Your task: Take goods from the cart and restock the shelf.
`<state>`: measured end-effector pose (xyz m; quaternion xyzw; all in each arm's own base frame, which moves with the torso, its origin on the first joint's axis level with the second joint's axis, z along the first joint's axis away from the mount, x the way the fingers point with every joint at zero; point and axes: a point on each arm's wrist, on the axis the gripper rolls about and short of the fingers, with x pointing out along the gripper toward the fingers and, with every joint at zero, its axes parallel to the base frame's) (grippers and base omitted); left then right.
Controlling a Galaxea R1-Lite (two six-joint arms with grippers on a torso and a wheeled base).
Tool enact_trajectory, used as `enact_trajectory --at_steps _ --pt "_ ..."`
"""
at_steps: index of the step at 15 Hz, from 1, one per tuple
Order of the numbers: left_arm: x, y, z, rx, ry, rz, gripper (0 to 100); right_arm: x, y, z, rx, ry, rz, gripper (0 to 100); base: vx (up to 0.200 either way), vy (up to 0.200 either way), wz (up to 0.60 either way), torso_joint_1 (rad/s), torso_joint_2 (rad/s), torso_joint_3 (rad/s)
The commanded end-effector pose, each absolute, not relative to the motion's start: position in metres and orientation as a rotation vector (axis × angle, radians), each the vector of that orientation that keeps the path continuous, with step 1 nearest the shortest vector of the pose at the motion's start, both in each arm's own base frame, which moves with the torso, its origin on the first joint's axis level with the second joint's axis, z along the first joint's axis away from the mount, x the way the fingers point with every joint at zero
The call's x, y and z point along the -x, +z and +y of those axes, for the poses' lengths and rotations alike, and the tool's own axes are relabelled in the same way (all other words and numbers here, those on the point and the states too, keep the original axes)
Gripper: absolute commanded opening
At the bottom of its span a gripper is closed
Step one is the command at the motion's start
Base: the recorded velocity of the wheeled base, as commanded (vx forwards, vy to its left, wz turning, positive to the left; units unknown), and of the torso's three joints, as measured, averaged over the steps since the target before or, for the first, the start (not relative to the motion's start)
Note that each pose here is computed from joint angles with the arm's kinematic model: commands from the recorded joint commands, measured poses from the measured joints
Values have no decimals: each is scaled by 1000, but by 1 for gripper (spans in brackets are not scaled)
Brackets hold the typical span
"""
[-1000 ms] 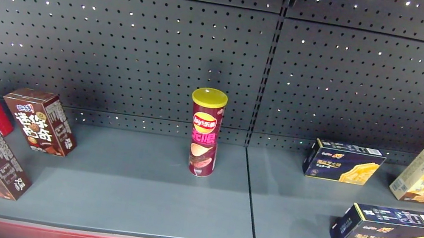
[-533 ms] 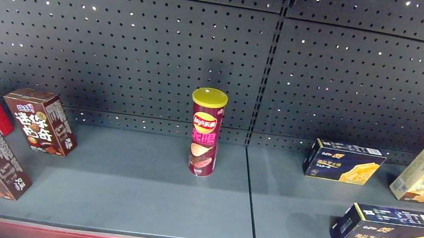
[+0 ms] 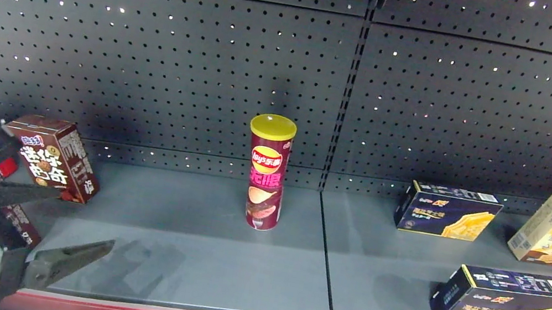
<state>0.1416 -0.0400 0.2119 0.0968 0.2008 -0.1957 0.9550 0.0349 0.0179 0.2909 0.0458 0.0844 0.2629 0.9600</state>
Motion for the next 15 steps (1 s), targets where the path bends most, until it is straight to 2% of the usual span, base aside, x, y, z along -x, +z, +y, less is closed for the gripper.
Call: enact_trajectory --at_steps 1,8,12,15 --pt "-191 204 -59 -203 -437 455 100 -35 291 18 -93 529 172 0 0 0 0 0 0 0" --pt "-238 202 -84 -159 -571 454 100 -35 289 18 -93 529 178 0 0 0 0 0 0 0" --pt "-257 197 -94 -126 -590 408 100 -34 285 17 -92 527 184 0 0 0 0 0 0 0" --pt "-272 189 -98 -141 -587 389 100 -32 279 17 -91 526 196 0 0 0 0 0 0 0"
